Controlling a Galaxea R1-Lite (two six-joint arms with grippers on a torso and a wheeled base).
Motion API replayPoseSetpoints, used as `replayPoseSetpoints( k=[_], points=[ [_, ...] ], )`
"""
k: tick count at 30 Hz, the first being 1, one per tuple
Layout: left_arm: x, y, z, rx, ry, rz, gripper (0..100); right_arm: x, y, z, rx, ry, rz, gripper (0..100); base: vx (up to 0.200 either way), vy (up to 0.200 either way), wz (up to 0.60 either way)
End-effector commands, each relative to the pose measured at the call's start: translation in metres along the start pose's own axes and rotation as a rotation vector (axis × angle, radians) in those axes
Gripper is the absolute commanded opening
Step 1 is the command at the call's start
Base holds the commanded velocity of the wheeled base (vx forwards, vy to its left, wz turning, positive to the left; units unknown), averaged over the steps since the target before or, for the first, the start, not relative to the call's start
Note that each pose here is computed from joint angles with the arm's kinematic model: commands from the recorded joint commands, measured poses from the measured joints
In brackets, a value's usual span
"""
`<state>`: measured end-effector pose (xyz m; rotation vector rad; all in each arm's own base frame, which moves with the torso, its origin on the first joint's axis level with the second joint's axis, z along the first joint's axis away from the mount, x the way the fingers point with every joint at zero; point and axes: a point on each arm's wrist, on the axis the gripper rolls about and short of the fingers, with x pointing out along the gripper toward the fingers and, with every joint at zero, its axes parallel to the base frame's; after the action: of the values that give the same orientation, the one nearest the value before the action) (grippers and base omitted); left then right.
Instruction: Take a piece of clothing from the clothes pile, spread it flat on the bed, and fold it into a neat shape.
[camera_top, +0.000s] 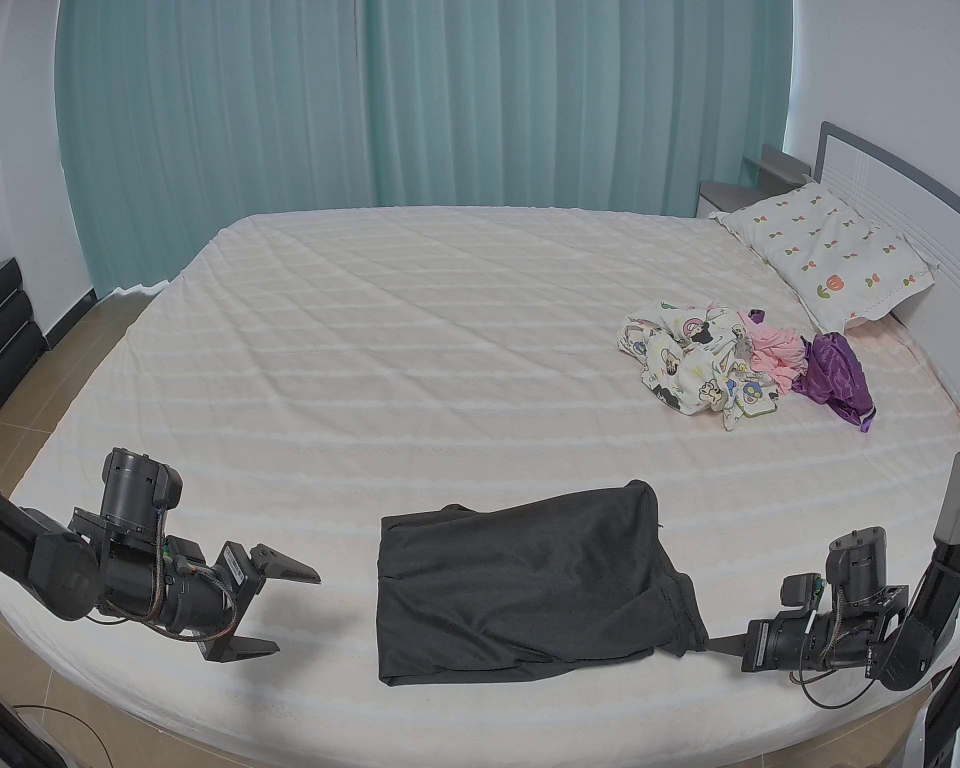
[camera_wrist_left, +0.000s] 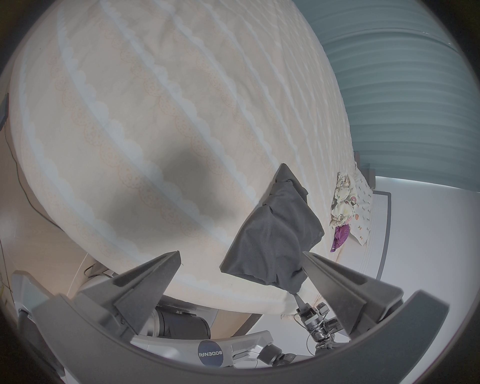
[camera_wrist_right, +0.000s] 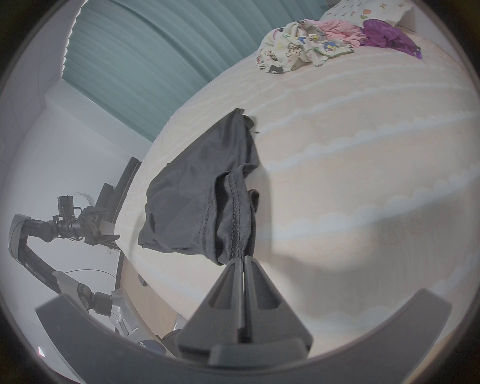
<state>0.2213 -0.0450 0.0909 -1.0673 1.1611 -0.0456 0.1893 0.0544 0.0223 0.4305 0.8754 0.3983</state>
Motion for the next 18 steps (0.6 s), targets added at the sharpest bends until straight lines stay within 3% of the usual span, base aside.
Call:
replayPoseSetpoints(
  k=[1,5,6,12,18],
  points=[
    [0.000,0.000,0.000,-0.001,-0.001,-0.001,100,-0.005,-0.006,-0.007,0.013,0.022,-0.027,0,0.000,0.000,0.00],
    [0.000,0.000,0.000,0.000,0.001,-0.001,100,-0.003,-0.009,-0.013,0.000,0.058,-0.038,0,0.000,0.000,0.00],
    [0.000,0.000,0.000,0.000,0.001,-0.001,100,-0.002,-0.009,-0.013,-0.003,0.062,-0.038,100,0.000,0.000,0.00],
    [0.000,0.000,0.000,0.000,0.001,0.001,100,-0.003,-0.007,-0.009,-0.009,0.037,-0.030,100,0.000,0.000,0.00],
    [0.001,0.000,-0.001,0.000,0.003,0.001,100,-0.001,0.002,0.018,0.004,-0.126,0.036,100,0.000,0.000,0.00]
  ],
)
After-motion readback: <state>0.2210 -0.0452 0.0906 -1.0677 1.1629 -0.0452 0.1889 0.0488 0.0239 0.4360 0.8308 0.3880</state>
